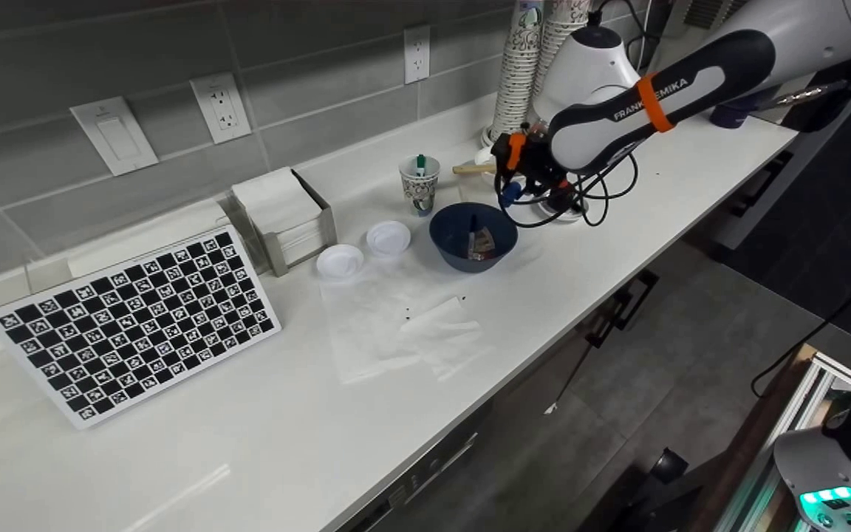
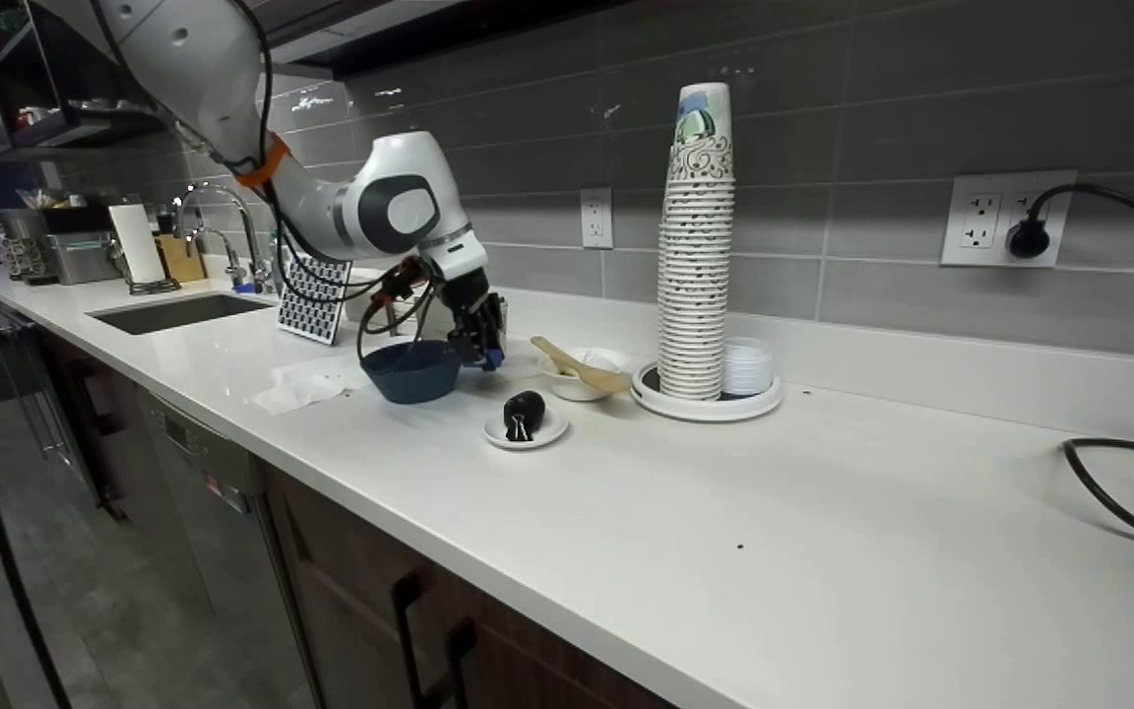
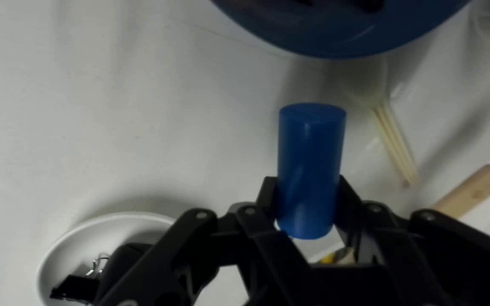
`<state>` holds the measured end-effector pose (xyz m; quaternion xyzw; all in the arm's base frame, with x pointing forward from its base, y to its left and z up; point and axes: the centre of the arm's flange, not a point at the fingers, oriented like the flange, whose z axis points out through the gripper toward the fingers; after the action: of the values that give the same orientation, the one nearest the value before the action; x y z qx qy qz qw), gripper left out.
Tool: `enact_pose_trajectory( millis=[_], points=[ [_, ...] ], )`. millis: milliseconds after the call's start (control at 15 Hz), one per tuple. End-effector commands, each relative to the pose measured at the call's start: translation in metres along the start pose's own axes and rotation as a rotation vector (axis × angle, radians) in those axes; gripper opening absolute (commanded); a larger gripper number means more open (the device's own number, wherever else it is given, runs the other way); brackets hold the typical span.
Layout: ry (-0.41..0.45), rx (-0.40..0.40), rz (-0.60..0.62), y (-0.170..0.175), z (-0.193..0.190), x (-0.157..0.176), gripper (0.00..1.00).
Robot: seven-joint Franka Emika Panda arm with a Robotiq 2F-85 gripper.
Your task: Put the blue block in the two stacked coffee cups.
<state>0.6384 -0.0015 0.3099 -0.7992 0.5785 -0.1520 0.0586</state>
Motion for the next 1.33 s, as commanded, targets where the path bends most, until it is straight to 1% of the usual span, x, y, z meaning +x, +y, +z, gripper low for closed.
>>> enact_pose_trajectory(
  millis=[0, 200, 333, 467, 667, 867, 1067, 1267],
  points=[
    [0.046, 0.177, -0.071, -0.004, -0.039, -0.011, 0.10],
    [0.128, 0.313, -0.159, -0.020, -0.062, -0.028, 0.10],
    [0.192, 0.382, -0.246, -0.030, -0.062, -0.045, 0.10],
    [0.247, 0.423, -0.358, -0.037, -0.061, -0.064, 0.10],
    [0.325, 0.489, -0.509, -0.042, -0.065, -0.083, 0.10],
    [0.401, 0.572, -0.638, -0.052, -0.071, -0.099, 0.10],
    [0.489, 0.662, -0.723, -0.063, -0.068, -0.104, 0.10],
    [0.559, 0.684, -0.775, -0.069, -0.055, -0.109, 0.10]
  ],
)
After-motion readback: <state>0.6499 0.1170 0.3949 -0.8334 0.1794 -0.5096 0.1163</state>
